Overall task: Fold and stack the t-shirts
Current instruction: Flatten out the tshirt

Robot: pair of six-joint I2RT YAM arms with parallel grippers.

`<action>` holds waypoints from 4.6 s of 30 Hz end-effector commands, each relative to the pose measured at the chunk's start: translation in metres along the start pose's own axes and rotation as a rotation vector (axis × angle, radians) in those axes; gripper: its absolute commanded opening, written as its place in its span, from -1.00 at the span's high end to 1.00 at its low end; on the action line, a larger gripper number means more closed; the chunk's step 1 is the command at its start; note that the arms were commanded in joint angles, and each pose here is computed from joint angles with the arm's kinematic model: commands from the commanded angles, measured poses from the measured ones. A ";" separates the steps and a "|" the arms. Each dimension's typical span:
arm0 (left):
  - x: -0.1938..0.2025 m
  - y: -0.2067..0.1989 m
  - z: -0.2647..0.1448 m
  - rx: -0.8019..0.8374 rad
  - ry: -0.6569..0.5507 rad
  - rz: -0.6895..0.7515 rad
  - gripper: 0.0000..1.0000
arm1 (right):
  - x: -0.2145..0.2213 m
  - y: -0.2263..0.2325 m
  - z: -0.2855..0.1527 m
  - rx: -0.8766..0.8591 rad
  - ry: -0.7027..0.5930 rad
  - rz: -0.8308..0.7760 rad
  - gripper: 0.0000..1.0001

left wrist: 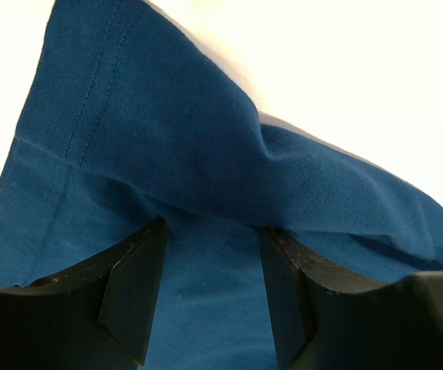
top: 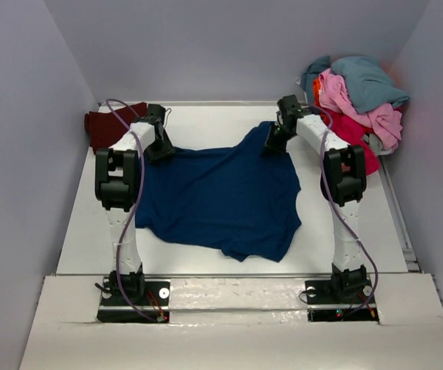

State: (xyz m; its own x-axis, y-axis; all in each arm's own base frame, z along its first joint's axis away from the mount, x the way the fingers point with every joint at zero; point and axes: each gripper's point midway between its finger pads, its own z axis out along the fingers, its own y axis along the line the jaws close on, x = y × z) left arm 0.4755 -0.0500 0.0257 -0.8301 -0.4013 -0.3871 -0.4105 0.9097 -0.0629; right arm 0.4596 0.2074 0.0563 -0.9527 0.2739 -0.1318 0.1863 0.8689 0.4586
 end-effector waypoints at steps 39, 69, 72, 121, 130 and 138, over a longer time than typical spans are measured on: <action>-0.057 -0.029 -0.015 0.116 -0.045 -0.001 -0.26 | -0.111 -0.084 -0.020 0.112 -0.147 0.103 0.69; -0.047 -0.024 -0.007 0.105 -0.029 0.012 -0.25 | -0.040 -0.112 0.007 0.299 0.035 -0.006 0.69; -0.046 -0.026 -0.004 0.114 -0.022 0.005 -0.25 | -0.046 -0.113 0.014 0.306 0.043 -0.003 0.69; -0.051 -0.013 -0.126 0.054 -0.274 0.043 -0.44 | -0.018 -0.021 -0.129 0.285 -0.236 -0.182 -0.21; 0.037 0.025 -0.107 0.038 -0.125 0.017 -0.42 | 0.089 -0.058 -0.100 0.285 -0.051 -0.139 -0.20; 0.073 0.040 -0.092 0.013 -0.069 0.033 -0.41 | 0.122 -0.079 -0.101 0.301 -0.013 -0.119 -0.20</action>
State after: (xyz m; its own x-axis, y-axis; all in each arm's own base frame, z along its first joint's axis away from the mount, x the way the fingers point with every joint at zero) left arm 0.3570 -0.0474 0.0581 -0.8539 -0.3494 -0.3857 -0.3786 0.9256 -0.0004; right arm 0.3000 0.1261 0.0891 -0.9804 0.1474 -0.1308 0.1321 0.9841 0.1184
